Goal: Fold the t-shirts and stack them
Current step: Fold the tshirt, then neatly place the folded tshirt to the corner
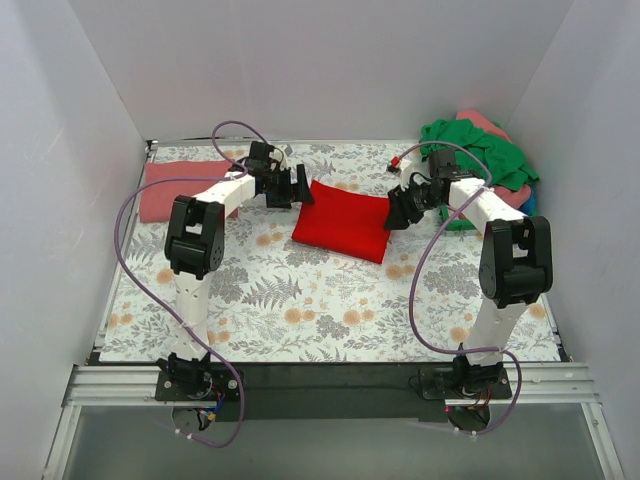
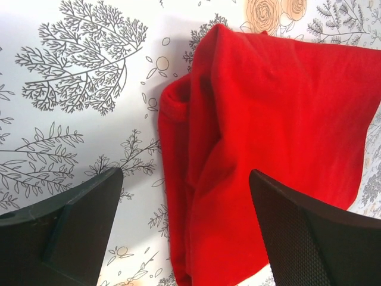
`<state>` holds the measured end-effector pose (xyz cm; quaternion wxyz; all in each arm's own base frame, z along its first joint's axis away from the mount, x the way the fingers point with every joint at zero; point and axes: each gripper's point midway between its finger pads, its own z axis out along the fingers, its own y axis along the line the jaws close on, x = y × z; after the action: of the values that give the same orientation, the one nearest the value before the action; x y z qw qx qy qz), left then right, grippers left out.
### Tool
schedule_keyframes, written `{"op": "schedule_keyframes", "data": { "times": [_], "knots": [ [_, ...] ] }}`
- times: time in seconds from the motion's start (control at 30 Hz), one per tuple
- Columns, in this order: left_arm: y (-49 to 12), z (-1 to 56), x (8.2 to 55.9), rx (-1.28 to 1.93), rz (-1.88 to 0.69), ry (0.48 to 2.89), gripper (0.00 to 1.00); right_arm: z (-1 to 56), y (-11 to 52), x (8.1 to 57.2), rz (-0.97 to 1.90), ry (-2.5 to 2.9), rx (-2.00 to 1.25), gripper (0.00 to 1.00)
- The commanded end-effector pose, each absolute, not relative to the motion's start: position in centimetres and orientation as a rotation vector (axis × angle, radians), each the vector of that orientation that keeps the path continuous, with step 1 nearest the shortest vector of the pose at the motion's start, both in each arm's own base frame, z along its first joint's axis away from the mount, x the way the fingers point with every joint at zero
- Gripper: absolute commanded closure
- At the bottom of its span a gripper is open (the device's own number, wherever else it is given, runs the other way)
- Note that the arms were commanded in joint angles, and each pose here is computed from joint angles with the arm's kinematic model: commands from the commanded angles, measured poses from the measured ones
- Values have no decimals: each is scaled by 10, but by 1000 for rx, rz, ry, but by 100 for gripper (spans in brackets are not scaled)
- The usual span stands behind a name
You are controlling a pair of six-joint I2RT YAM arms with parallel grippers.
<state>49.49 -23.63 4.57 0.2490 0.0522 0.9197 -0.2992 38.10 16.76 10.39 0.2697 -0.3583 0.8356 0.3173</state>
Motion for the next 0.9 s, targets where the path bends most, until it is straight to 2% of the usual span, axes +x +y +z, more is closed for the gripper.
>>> {"op": "schedule_keyframes", "data": {
  "times": [0.0, 0.17, 0.37, 0.47, 0.5, 0.57, 0.7, 0.73, 0.87],
  "knots": [
    [-244, 48, 491, 120, -852, 2541, 14, 110, 170, 372, 896, 2210, -993, 48],
    [-263, 34, 471, 139, -919, 2632, 17, 113, 166, 370, 920, 2193, -978, 47],
    [-283, 2, 446, 193, -848, 2753, 21, 116, 162, 365, 952, 2169, -961, 47],
    [-284, -10, 440, 189, -752, 2801, 33, 119, 157, 365, 971, 2157, -936, 47],
    [-281, -14, 438, 177, -719, 2812, 42, 120, 153, 365, 974, 2155, -924, 47],
    [-278, -19, 435, 159, -664, 2833, 48, 122, 153, 364, 992, 2143, -916, 47],
    [-286, -11, 423, 189, -744, 2827, 81, 124, 151, 364, 1007, 2135, -901, 47],
    [-289, -6, 422, 201, -773, 2807, 94, 124, 151, 363, 1013, 2134, -901, 47],
    [-291, 32, 429, 246, -803, 2695, 100, 126, 148, 362, 1017, 2129, -890, 47]
  ]
}}
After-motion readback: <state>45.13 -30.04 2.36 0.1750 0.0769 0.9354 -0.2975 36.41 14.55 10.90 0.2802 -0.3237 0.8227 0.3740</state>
